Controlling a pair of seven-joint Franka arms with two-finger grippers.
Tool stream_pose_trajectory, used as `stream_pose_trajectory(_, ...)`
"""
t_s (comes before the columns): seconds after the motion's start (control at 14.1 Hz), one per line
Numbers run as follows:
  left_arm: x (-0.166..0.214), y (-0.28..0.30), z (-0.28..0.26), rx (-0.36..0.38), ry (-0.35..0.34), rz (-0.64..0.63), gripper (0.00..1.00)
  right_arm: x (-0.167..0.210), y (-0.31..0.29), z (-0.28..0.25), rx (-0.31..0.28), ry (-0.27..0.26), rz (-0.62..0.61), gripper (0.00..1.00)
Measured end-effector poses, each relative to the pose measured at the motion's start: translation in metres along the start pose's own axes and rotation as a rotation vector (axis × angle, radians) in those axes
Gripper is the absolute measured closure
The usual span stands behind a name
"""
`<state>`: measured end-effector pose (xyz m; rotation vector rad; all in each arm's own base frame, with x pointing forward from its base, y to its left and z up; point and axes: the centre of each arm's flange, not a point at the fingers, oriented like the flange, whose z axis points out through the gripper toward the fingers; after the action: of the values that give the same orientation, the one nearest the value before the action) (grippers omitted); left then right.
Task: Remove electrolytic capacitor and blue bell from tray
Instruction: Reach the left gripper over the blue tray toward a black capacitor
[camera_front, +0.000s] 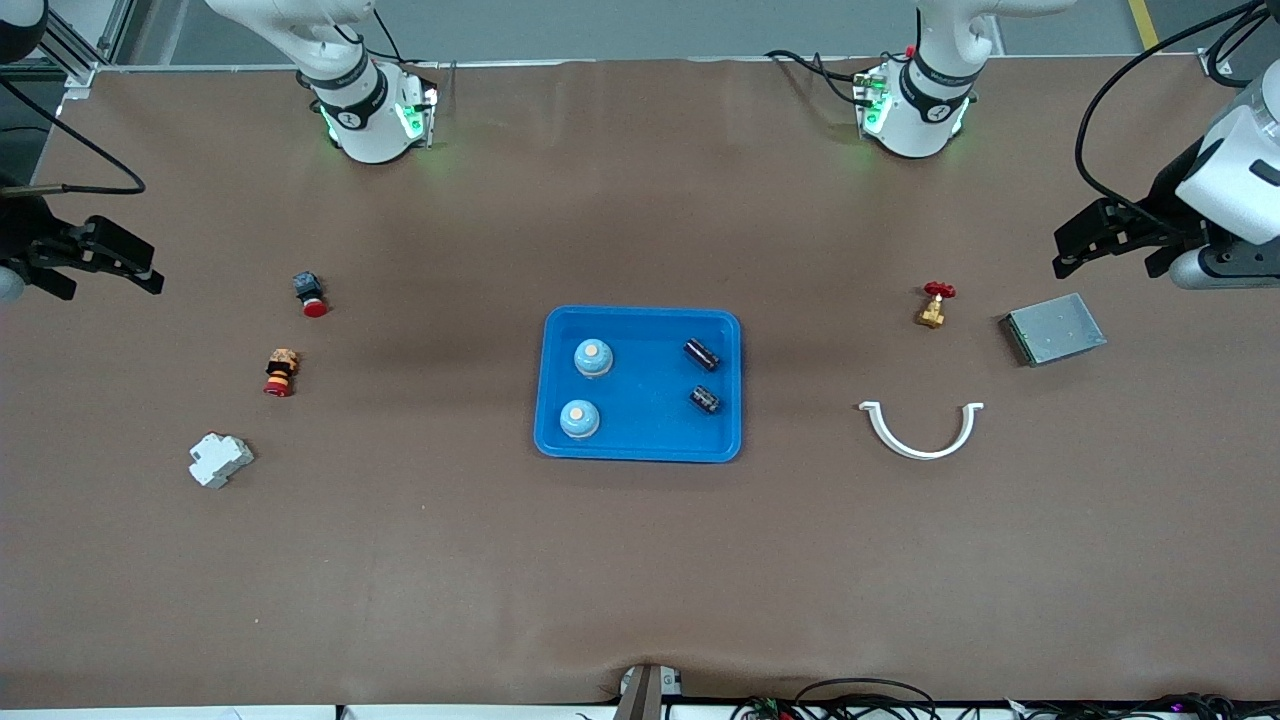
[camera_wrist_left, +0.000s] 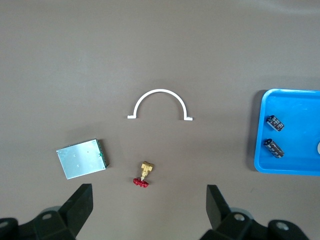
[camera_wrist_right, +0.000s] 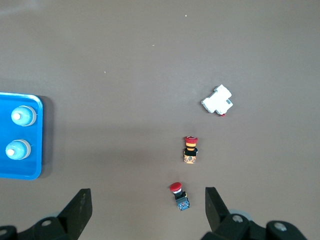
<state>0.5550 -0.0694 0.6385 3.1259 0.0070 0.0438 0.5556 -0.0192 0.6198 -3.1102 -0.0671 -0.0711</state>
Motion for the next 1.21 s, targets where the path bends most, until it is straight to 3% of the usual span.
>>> stream_pose_trajectory(0.71, 0.005, -0.005, 0.01, 0.002, -0.018, -0.01, 0.0, 0.001, 0.0, 0.0, 0.0, 0.004, 0.0, 0.0)
stream_pose_trajectory(1.21, 0.028, 0.007, 0.071, 0.015, -0.123, -0.026, 0.0, 0.001, 0.0, 0.0, 0.0, 0.005, 0.0, 0.0)
